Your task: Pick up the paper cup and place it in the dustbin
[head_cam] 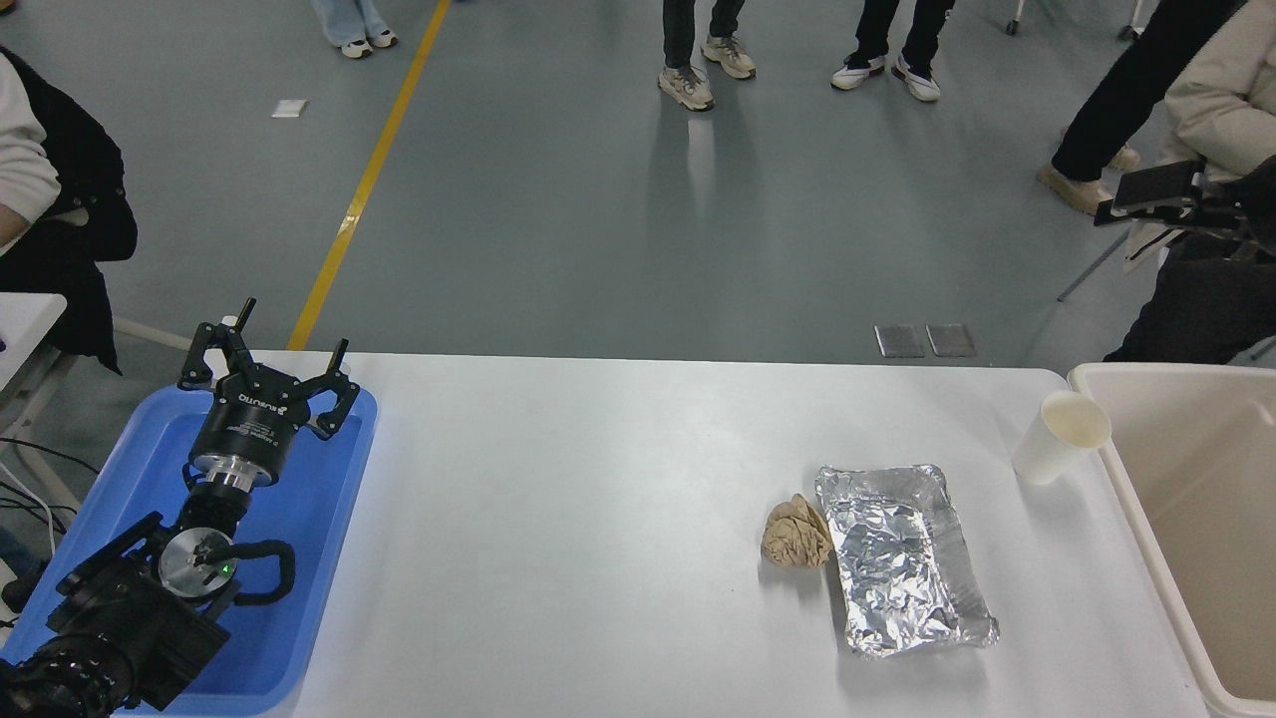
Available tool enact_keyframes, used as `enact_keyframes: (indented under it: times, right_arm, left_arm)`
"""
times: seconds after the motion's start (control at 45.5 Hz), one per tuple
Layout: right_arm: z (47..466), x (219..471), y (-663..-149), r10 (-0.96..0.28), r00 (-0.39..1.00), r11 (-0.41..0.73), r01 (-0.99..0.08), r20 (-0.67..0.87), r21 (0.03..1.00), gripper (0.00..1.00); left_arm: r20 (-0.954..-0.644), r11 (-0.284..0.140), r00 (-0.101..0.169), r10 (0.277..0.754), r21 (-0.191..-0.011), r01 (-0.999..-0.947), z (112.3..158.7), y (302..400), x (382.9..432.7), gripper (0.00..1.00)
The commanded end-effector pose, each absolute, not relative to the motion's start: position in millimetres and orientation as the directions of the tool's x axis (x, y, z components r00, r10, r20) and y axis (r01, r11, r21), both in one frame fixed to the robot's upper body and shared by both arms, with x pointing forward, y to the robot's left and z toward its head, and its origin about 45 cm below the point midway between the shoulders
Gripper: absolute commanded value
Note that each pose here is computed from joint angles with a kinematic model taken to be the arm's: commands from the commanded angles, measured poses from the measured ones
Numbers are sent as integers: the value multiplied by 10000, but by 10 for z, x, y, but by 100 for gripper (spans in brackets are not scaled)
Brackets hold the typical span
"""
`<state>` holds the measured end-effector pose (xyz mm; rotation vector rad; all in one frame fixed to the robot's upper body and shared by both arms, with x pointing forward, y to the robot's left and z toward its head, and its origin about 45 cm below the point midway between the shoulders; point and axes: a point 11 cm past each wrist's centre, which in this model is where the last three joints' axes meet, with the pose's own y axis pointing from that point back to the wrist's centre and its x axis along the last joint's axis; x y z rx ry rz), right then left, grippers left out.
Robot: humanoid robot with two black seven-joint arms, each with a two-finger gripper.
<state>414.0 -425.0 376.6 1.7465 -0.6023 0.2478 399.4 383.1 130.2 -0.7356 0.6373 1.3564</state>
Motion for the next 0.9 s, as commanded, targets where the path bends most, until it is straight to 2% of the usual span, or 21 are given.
enact_keyframes:
  times: [0.0,0.176,0.527,0.769,0.879]
  right_arm:
    - [3870,4006,-4003,-2291,9053,-1942,-4025,3577,8946,100]
    - [3799,3986,-4053,-2005,9192,-1220,-3666,3389,9223,100]
    - [3419,3909,-4180,-2255,9314,-1012,-3141,2858,9440,100]
    - [2868,3893,-4486,-2069,9081,-187,-3757,3640,9266,100]
    - [2613,3972,-4573,-1475,8995,374,-4104,4112,9111,100]
  left_arm:
    - [-7731,609,1136,6241,-967,-9934,1299,3834,3992,100]
    - [-7741,626,1152,6224,-976,-9933,1299,3822,3994,100]
    - [-7741,626,1152,6224,-976,-9933,1299,3822,3994,100]
    - [-7731,598,1136,6241,-977,-9934,1300,3835,3992,100]
    - [-7730,597,1136,6241,-977,-9934,1300,3835,3992,100]
